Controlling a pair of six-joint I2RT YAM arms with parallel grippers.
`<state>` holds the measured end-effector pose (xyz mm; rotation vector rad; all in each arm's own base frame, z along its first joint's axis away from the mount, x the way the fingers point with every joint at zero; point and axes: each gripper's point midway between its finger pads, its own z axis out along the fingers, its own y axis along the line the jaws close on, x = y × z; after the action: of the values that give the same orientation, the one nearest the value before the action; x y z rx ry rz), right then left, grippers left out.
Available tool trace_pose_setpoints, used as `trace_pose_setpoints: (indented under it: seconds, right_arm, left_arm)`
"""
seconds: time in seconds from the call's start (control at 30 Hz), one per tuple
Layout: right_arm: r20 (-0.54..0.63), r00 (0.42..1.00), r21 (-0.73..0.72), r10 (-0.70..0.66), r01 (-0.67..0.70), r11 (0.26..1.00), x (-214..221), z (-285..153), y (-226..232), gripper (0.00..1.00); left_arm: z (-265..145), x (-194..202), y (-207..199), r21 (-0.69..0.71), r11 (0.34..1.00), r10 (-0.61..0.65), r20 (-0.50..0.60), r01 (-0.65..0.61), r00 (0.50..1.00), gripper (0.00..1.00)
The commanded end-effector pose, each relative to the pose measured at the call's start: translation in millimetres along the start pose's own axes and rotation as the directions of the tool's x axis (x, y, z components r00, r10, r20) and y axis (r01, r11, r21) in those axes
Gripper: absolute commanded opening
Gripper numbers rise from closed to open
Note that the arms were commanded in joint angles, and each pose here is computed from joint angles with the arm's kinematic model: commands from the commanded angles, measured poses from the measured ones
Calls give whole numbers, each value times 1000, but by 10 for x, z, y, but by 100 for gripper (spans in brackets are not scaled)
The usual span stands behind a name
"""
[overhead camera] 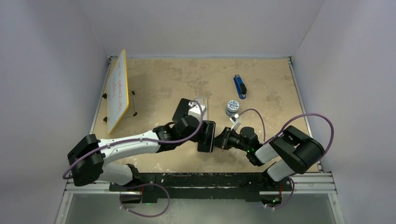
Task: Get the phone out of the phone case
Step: Remove the phone case from the phone.
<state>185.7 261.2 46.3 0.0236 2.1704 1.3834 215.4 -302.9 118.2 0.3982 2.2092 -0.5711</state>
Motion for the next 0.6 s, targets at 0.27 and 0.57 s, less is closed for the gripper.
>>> trace_pose_setpoints:
  seconds: [0.27, 0.57]
  right_arm:
    - [55, 998, -12, 38, -38, 999, -277, 138, 195, 0]
    - [34, 998, 31, 58, -59, 998, -272, 157, 158, 0]
  left_arm:
    - [15, 160, -390, -176, 934, 306, -48, -310, 951, 68]
    - [53, 474, -425, -333, 794, 483, -162, -509, 860, 69]
